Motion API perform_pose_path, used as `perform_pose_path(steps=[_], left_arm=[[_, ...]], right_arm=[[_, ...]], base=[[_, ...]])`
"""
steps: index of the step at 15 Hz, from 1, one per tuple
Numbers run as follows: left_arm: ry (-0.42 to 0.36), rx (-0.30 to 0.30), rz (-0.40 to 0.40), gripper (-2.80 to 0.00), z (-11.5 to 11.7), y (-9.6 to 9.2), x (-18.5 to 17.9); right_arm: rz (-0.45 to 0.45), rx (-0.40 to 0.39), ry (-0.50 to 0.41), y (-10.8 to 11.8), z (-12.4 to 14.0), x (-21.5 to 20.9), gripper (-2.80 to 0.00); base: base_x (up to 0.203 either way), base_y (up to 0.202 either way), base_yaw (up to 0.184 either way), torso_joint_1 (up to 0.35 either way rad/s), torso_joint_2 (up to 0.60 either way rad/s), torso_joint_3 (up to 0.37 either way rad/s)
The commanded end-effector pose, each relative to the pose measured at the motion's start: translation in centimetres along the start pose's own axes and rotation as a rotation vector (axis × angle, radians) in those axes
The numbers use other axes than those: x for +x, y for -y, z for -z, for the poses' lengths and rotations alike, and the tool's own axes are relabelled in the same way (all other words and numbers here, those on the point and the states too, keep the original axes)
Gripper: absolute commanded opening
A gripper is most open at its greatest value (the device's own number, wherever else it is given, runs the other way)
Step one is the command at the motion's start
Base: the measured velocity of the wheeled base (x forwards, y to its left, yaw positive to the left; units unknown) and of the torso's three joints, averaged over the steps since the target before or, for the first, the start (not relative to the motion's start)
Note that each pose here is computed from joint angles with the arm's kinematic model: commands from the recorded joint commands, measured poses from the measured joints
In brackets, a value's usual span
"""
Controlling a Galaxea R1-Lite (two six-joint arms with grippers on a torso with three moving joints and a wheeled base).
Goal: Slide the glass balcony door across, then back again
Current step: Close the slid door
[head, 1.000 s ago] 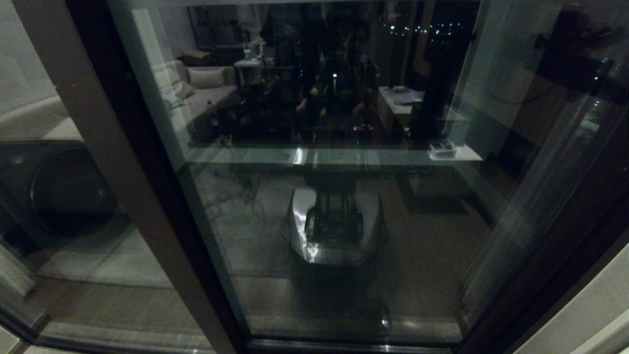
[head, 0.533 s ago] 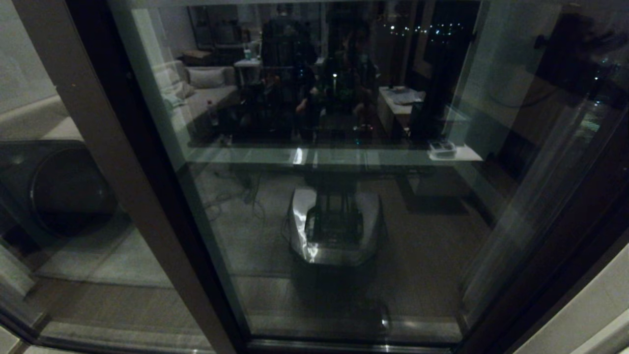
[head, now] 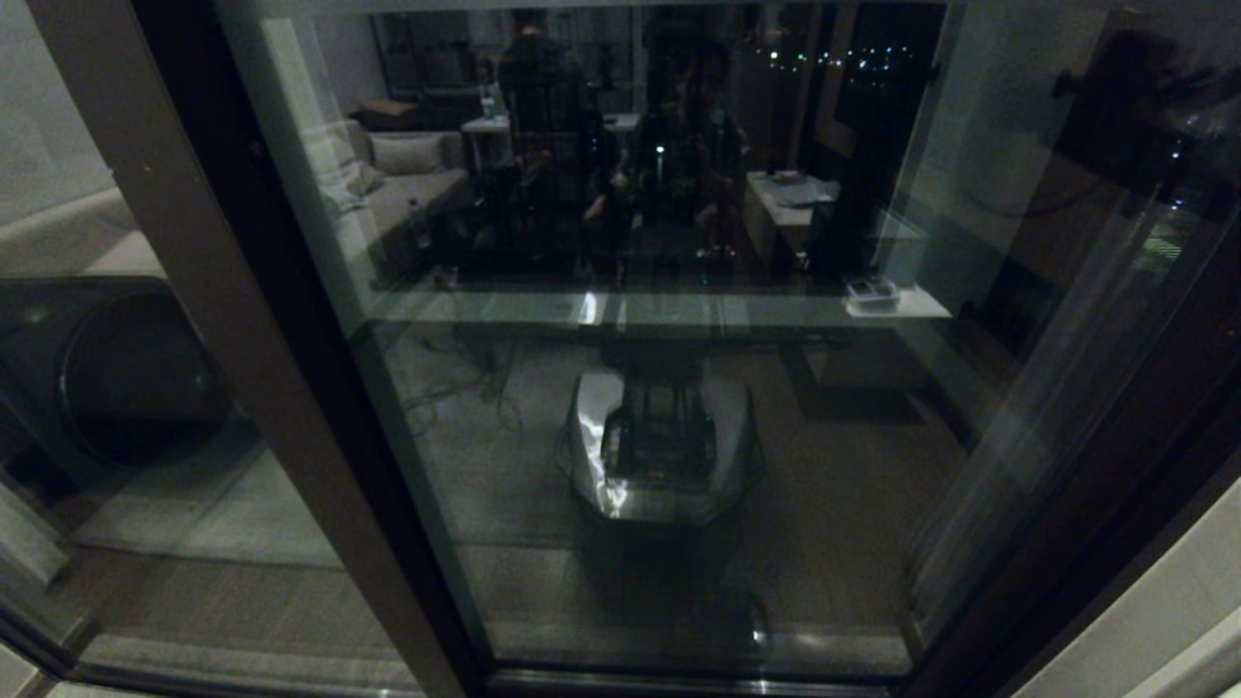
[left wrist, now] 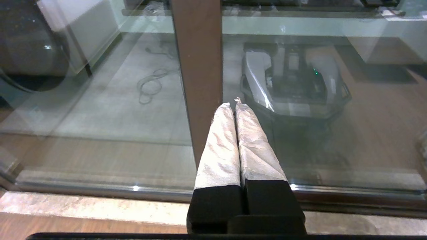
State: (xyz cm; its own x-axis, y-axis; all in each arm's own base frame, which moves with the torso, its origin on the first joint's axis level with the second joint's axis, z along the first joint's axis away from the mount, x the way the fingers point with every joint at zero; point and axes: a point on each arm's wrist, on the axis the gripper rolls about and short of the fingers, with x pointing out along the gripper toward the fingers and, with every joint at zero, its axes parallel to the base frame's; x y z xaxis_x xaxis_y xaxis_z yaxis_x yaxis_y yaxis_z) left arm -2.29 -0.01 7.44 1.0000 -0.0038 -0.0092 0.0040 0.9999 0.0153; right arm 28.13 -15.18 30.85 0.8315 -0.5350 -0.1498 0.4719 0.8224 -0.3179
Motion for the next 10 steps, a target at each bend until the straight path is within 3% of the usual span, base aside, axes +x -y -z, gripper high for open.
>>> perform_pose_path(steps=[1,10], left_arm=[[-0.002,0.000,0.000,-2.80,0.04,0.00,0.02],[-0.002,0.000,0.001,-2.80,0.05,0.00,0.01]], right_arm=[[0.002,-0.001,-0.002,-0.05,0.12,0.27,-2.80],[0.009,-0.001,-0.011,0.01,0.30,0.86,-2.80]], base=[[0.000,0.000,0.000,0.000,0.00,0.000],[0.000,0.000,0.000,0.000,0.00,0.000]])
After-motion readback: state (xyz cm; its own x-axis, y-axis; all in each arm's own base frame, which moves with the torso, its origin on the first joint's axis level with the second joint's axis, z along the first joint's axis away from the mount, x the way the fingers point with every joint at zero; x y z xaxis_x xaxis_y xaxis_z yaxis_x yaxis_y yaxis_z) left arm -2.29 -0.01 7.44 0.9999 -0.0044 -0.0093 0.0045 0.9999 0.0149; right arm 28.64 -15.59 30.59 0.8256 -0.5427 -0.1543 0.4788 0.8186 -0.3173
